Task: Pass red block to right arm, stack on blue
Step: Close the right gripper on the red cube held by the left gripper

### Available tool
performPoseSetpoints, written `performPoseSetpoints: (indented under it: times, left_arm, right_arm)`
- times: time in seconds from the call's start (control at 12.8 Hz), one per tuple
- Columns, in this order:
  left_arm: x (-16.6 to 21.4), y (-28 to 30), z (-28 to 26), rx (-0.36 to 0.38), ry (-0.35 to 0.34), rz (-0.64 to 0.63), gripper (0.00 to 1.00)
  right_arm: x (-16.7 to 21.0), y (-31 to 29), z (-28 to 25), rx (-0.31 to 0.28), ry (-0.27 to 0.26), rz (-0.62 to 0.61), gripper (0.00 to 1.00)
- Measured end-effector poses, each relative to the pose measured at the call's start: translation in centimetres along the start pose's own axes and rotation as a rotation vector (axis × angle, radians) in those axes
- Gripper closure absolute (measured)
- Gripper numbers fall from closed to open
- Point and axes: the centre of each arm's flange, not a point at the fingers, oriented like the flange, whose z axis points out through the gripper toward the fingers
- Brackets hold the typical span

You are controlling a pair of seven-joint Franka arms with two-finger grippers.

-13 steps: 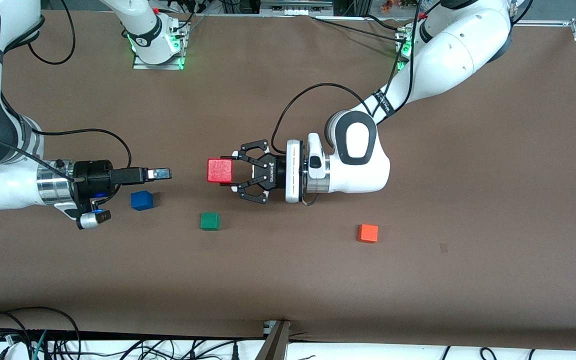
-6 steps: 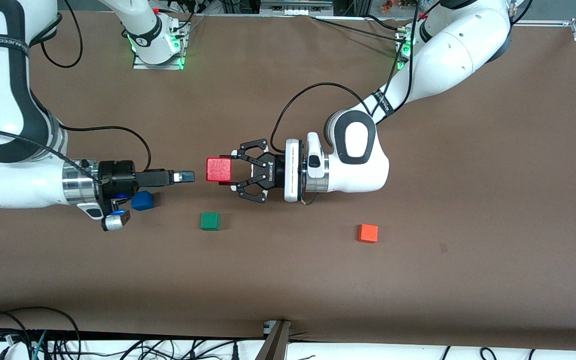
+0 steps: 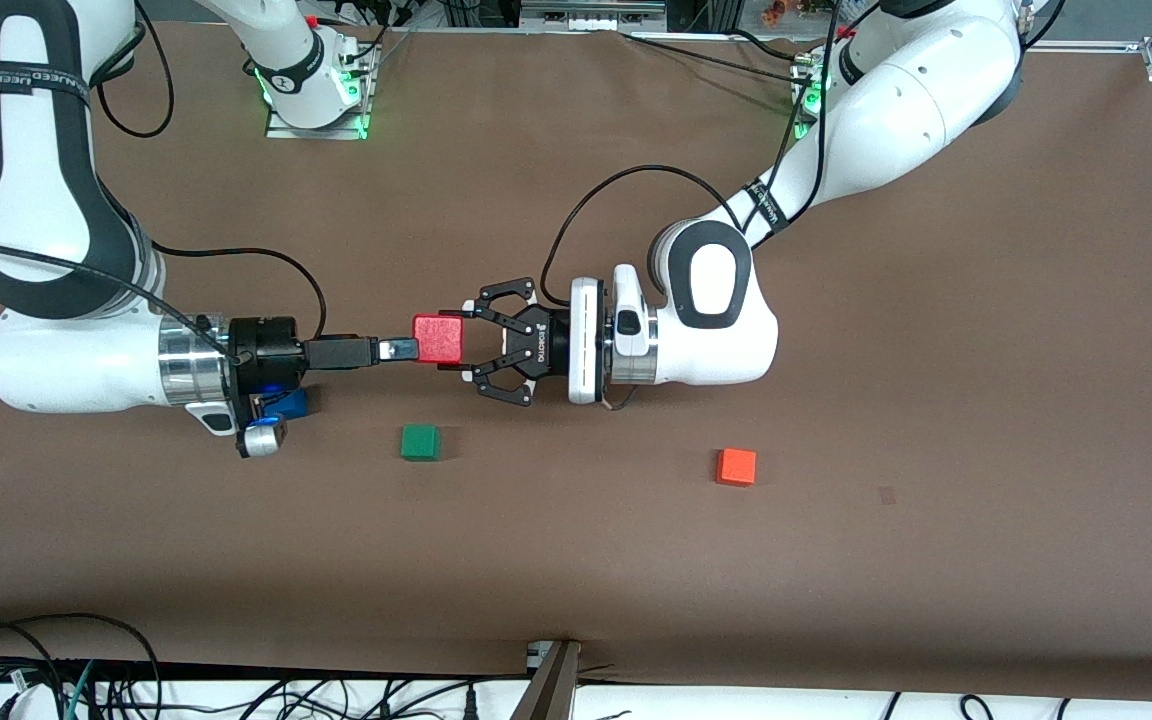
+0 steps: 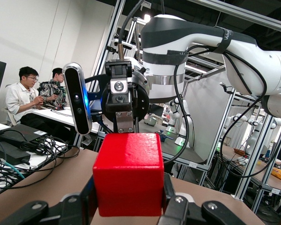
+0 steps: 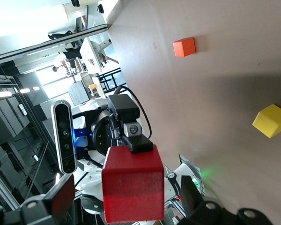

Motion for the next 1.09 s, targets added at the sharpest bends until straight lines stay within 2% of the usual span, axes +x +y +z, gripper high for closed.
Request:
performPoseSetpoints:
  times: [0.39,0.47,0.7,1.09]
  left_arm:
    - [0.0,0.0,0.0,-0.001,0.000,0.000,0.44]
    - [0.0,0.0,0.0,-0.001,0.000,0.000,0.44]
    - [0.1,0.0,0.0,0.000,0.002,-0.007,0.44]
    - [0.1,0.0,0.0,0.000,0.003,-0.015,0.44]
  right_arm:
    - [-0.2,-0.2,0.9,-0.010,-0.012,0.008,0.00]
    - [-0.3,-0.2,1.1,-0.015,-0.014,0.011,0.07]
    - [-0.3,-0.1,1.2,-0.028,-0.015,0.011,0.43]
    - [-0.3,-0.1,1.2,-0.028,-0.015,0.010,0.44]
